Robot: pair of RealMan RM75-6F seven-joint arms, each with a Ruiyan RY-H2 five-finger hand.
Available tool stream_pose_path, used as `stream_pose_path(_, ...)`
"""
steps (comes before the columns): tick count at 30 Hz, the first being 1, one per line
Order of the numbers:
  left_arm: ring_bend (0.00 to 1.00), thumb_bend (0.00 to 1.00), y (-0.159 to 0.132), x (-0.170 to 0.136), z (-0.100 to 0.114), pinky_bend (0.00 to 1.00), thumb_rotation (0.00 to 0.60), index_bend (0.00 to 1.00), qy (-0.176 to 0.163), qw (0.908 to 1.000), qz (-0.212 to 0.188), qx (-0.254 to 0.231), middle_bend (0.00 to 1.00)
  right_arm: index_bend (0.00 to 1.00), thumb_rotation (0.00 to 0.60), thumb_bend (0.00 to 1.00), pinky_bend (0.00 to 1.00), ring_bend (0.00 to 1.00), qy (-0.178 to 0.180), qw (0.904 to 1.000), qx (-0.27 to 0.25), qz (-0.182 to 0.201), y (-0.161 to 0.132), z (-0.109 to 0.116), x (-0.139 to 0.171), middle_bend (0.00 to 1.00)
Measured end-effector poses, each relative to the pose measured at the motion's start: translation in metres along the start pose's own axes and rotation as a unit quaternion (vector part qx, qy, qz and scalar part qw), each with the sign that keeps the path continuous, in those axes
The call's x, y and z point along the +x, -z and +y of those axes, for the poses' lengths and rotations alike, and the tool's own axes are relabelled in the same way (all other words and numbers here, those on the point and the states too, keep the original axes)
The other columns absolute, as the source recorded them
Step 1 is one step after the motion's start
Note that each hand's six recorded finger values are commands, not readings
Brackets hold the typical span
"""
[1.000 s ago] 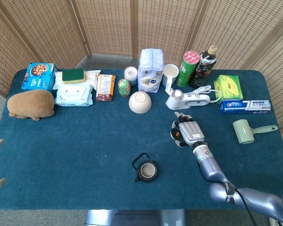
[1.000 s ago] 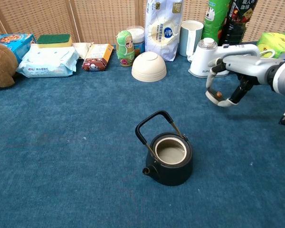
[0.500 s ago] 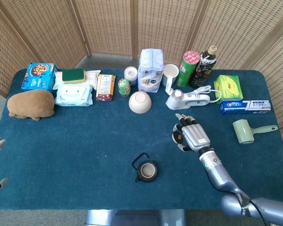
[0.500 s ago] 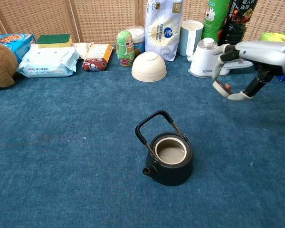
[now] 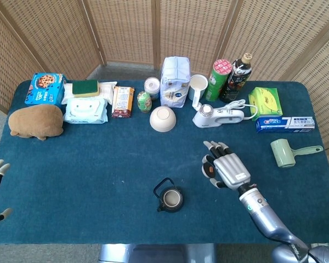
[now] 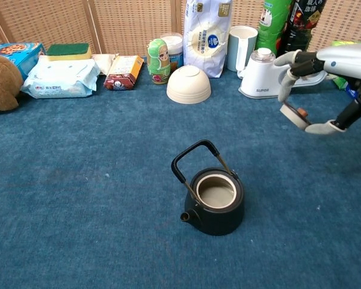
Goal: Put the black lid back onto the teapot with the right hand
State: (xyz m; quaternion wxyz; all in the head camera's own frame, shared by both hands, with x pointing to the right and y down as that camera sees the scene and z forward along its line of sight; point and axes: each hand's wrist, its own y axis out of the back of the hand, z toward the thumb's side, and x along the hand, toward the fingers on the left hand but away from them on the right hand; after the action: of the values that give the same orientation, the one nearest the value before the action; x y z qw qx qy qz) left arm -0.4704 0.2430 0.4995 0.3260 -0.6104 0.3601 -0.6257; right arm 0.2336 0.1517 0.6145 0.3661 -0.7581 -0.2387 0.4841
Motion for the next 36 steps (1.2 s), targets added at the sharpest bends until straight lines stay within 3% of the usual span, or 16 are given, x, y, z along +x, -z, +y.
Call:
stream_pose_path(18,0.0,0.09,-0.001,0.001,-0.001,0.02,0.6,0.0,0.0,1.0,0.0,0.001,0.0,0.37,0.6,0.34,0.0,0.0,-0.02,0.9987,0.0,0.047,-0.023,-0.01,0.023,0.03)
stream_pose_path(36,0.0,0.09,-0.001,0.001,0.0,0.02,0.6,0.0,0.0,1.0,-0.001,0.0,0.0,0.37,0.6,0.34,0.0,0.0,-0.045,0.9942,-0.008,0.097,-0.061,-0.037,0.026,0.03)
